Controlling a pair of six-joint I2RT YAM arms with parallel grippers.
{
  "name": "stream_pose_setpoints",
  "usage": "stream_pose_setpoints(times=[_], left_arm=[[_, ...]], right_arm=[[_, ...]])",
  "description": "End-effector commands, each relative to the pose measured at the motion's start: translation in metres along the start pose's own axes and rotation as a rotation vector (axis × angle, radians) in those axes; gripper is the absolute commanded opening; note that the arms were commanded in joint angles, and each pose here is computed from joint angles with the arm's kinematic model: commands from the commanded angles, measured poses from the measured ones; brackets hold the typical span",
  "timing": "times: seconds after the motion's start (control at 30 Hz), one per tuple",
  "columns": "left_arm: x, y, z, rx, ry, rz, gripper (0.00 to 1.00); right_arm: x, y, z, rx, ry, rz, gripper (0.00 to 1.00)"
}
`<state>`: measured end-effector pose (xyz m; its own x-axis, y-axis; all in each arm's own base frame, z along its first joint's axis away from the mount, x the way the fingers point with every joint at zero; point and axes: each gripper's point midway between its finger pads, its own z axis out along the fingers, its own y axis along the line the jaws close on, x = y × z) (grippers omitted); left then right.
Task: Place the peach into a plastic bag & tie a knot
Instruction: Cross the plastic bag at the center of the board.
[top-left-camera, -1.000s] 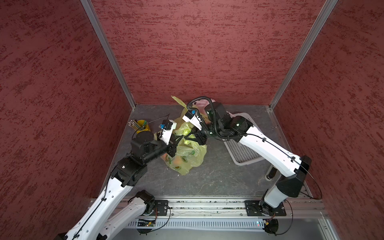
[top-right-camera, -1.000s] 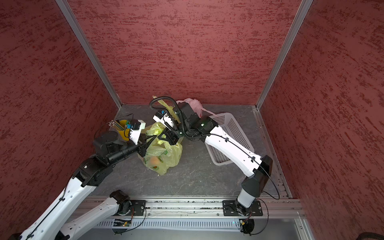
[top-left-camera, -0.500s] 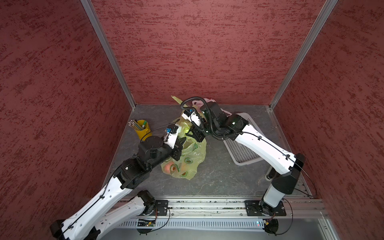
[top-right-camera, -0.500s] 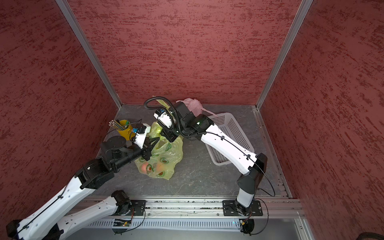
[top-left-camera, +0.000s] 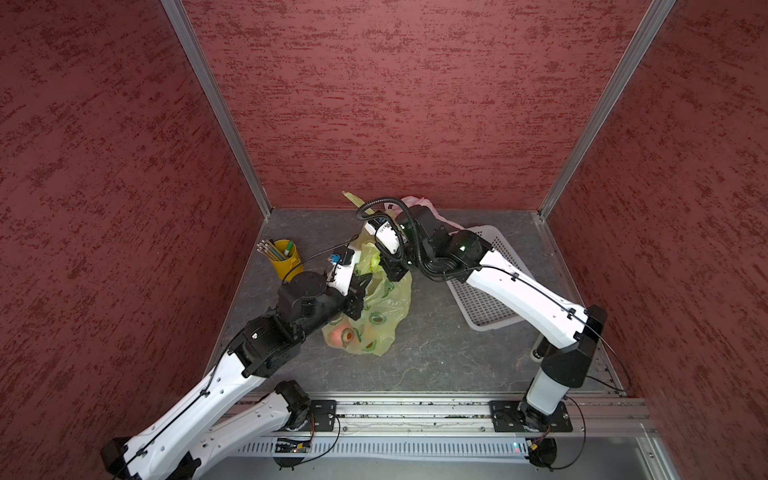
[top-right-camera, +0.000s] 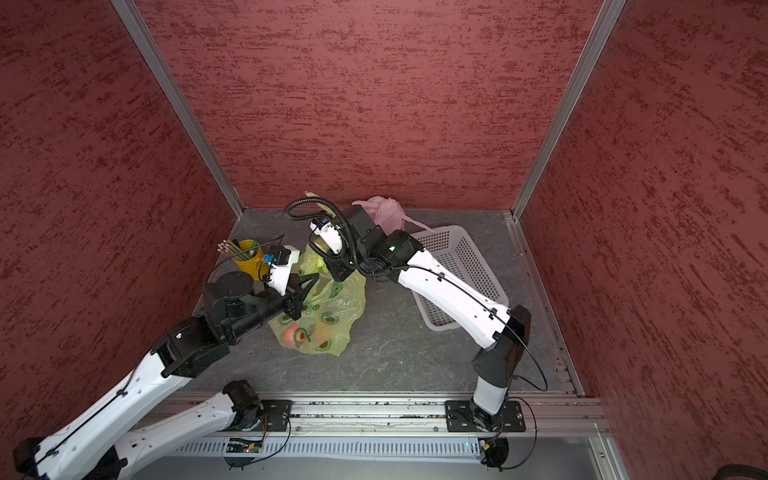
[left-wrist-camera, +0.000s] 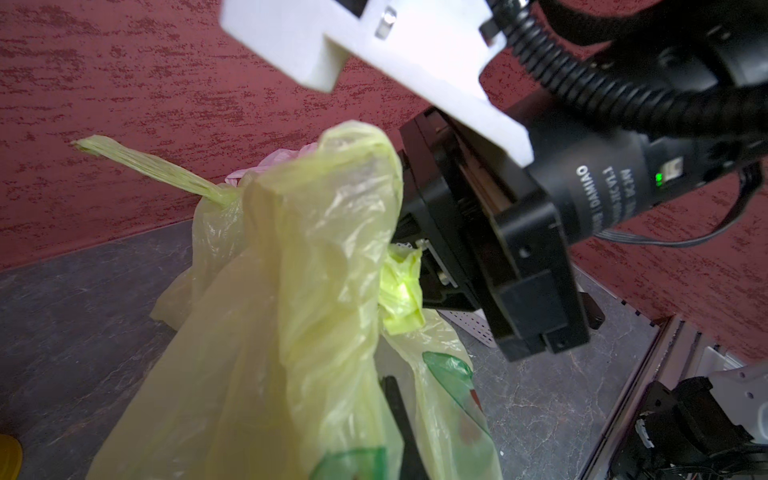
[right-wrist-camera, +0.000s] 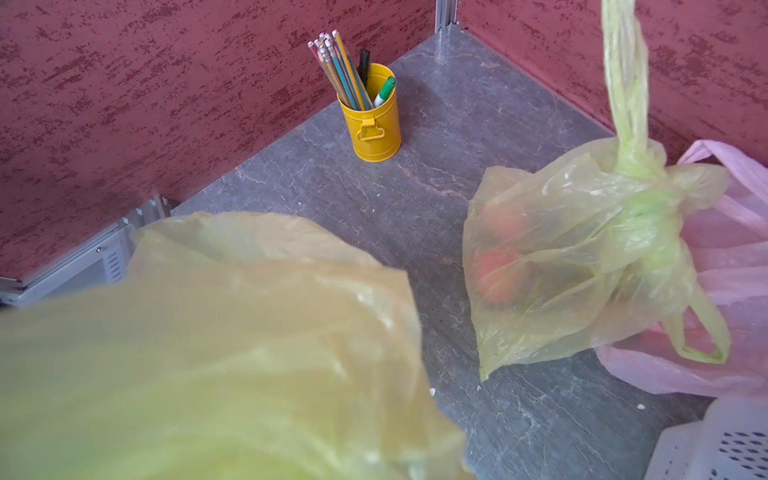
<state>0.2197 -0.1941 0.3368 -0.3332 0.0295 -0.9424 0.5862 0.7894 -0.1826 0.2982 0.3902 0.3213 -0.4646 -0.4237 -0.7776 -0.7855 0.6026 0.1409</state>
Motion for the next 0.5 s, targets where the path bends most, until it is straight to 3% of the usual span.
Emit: stream_pose_setpoints(times=[0.0,0.23,0.37,0.47], left_arm=[[-0.021,-0.027,-0.010,0.147,-0.094,-0.081,0.00],[-0.018,-0.057,0.005,0.305,-0.167,-0.215,0.00],[-0.019,-0.062,0.008,0.332,-0.217,-0.237,0.01],[-0.023,-0.061,0.004,0.330,-0.235,-0.233,0.08]], right_arm=[[-0.027,-0.055,-0.012,0.257,-0.120,0.085,0.00],[-0.063,-0.059,-0.024,0.290,-0.327,0.149,0.00],[-0.087,-0.031,-0.045,0.119,-0.533,0.122,0.00],[-0.096,-0.004,-0.076,-0.026,-0.705,0.052,0.00]])
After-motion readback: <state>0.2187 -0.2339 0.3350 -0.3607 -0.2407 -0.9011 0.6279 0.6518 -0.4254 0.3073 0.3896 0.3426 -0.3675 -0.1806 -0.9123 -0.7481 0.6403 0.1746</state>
